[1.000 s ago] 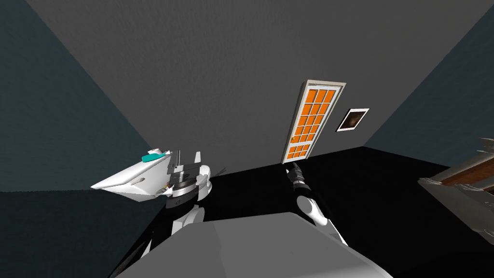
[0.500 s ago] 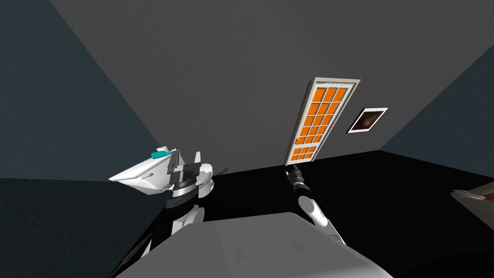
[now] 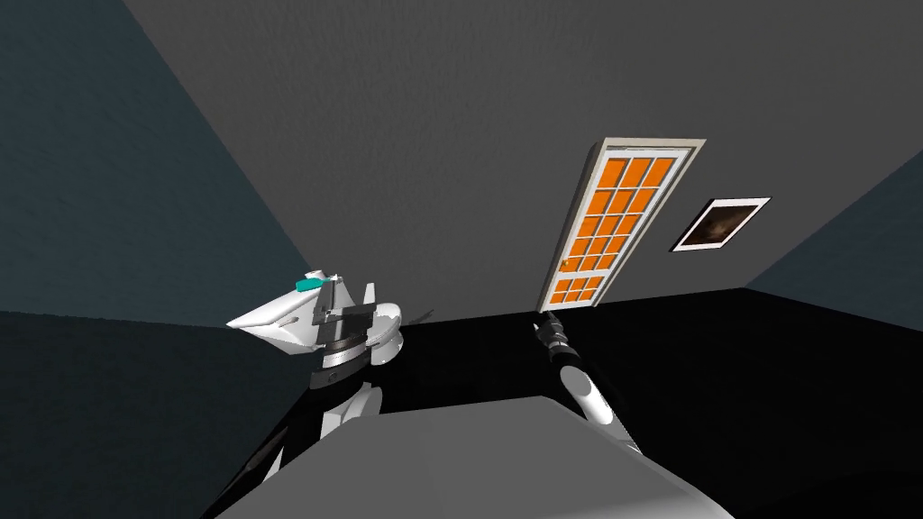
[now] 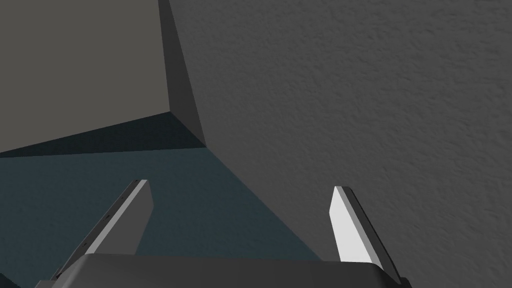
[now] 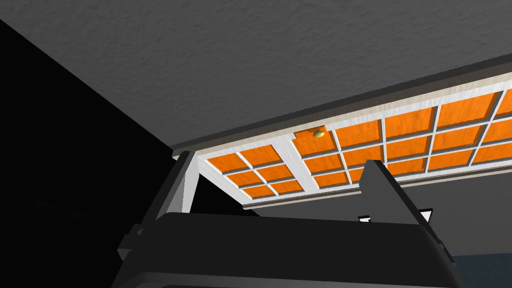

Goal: Pull the door open

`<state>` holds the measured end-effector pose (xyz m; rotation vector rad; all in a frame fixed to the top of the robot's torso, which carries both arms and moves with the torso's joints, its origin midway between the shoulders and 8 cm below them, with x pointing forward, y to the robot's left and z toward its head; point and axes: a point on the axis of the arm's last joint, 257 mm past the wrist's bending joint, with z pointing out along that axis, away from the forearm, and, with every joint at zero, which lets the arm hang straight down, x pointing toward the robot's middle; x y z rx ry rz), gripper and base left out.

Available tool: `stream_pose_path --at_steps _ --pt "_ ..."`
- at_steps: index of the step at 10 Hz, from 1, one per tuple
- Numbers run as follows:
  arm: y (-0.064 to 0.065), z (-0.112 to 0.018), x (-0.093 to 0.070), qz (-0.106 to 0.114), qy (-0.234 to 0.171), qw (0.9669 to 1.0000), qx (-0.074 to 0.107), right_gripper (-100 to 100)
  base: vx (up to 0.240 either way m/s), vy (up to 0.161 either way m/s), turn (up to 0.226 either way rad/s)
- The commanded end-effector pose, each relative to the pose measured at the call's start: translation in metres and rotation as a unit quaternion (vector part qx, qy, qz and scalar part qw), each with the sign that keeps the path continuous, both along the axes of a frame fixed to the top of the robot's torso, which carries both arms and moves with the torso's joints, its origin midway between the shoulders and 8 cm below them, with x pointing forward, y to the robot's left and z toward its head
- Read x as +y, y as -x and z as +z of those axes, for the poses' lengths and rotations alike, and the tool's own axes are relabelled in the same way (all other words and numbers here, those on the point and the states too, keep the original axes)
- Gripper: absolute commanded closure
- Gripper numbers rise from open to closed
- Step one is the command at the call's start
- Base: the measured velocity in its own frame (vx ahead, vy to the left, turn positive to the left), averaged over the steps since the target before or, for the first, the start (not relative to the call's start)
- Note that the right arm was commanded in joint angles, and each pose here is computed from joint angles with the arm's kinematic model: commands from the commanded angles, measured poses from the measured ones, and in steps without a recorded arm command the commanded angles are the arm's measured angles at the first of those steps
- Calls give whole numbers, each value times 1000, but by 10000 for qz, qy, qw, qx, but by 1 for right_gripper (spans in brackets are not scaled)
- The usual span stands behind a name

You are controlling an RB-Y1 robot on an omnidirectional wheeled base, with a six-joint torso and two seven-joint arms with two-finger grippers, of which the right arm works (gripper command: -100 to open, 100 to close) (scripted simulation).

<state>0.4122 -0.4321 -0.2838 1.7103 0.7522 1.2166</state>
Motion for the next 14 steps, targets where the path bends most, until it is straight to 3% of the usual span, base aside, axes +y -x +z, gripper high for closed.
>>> stream_pose_path --at_steps 1,8,14 --pt "0 -8 0 18 -110 9999 74 -100 16 -33 118" --pt "4 -40 0 95 -624 9975 326 -100 29 -63 97" --pt "6 -57 1 154 -959 9943 437 -100 18 -60 74"
